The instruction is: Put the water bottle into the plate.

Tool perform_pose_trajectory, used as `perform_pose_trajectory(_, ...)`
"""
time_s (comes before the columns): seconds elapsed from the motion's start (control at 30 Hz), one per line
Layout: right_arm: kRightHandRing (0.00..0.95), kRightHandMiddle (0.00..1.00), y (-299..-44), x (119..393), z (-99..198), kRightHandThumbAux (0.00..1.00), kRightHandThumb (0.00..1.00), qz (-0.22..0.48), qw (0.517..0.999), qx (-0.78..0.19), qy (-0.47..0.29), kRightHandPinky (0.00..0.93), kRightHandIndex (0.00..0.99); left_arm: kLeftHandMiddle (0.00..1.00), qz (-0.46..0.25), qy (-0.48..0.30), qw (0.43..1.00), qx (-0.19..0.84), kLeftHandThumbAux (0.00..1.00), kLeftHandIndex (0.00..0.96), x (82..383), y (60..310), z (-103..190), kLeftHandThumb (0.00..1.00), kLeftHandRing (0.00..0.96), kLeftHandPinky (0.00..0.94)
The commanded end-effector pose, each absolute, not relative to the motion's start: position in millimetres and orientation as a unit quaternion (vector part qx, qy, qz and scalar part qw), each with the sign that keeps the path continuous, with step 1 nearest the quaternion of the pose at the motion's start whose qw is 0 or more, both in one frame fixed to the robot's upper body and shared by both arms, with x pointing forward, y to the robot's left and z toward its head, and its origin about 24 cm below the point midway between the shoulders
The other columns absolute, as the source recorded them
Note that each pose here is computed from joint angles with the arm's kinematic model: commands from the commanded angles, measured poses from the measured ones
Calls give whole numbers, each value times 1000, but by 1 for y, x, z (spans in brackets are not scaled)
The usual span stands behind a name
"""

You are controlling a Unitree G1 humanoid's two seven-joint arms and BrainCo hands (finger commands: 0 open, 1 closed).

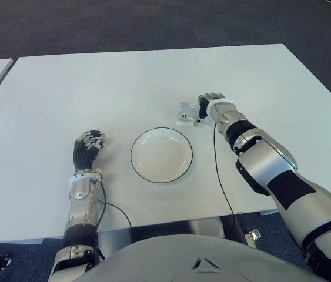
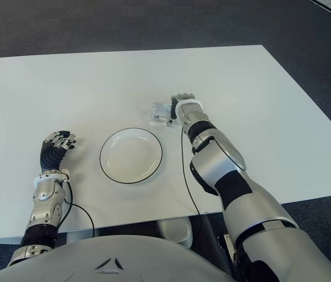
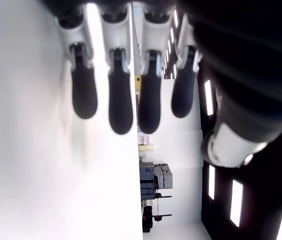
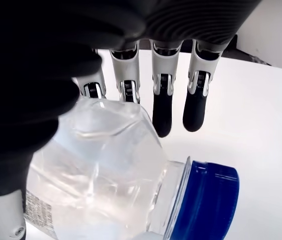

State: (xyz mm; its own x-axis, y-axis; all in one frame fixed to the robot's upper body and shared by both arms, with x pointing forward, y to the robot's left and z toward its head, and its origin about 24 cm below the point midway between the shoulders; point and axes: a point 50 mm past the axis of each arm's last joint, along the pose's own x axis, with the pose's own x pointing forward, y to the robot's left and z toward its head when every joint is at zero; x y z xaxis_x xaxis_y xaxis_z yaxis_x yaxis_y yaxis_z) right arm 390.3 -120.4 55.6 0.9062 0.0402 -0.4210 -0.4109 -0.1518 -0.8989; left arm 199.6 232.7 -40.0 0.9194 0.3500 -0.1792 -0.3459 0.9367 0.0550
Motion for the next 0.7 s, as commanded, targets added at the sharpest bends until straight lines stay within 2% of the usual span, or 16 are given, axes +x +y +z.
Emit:
perform_pose_trajectory(0.03, 391, 435, -117, 389, 53, 708, 714, 174, 631, -748, 110, 446, 438, 468, 188, 251, 949, -19, 680, 419, 160, 224, -89, 836, 510, 490)
perform_pose_trajectory(0.1, 442, 477, -116, 388, 52, 708, 714, 173, 630, -750, 105, 504, 438, 468, 188, 252, 949, -21, 680, 419, 160, 224, -89, 836, 513, 492)
perform_pose_trajectory(0.2, 615, 618, -115, 388, 52, 709, 714, 171, 631, -750, 101, 670, 439, 469, 189, 253, 949, -22, 680, 418, 160, 223, -90, 835, 514, 494)
perform_pose_trajectory(0.3, 689, 671, -114, 387, 50, 709, 714, 169, 635, -748, 94, 742, 438, 469, 190, 253, 949, -23, 680, 418, 160, 223, -90, 835, 512, 492)
perform_pose_trajectory(0.47, 747, 720, -114, 382, 42, 710, 711, 156, 668, -723, 83, 780, 438, 468, 191, 253, 948, -23, 680, 417, 160, 222, -90, 835, 506, 487)
perform_pose_trajectory(0.7, 746, 724, -114, 369, 19, 715, 708, 145, 735, -652, 120, 763, 435, 470, 188, 251, 949, -22, 681, 413, 159, 221, -91, 834, 514, 495)
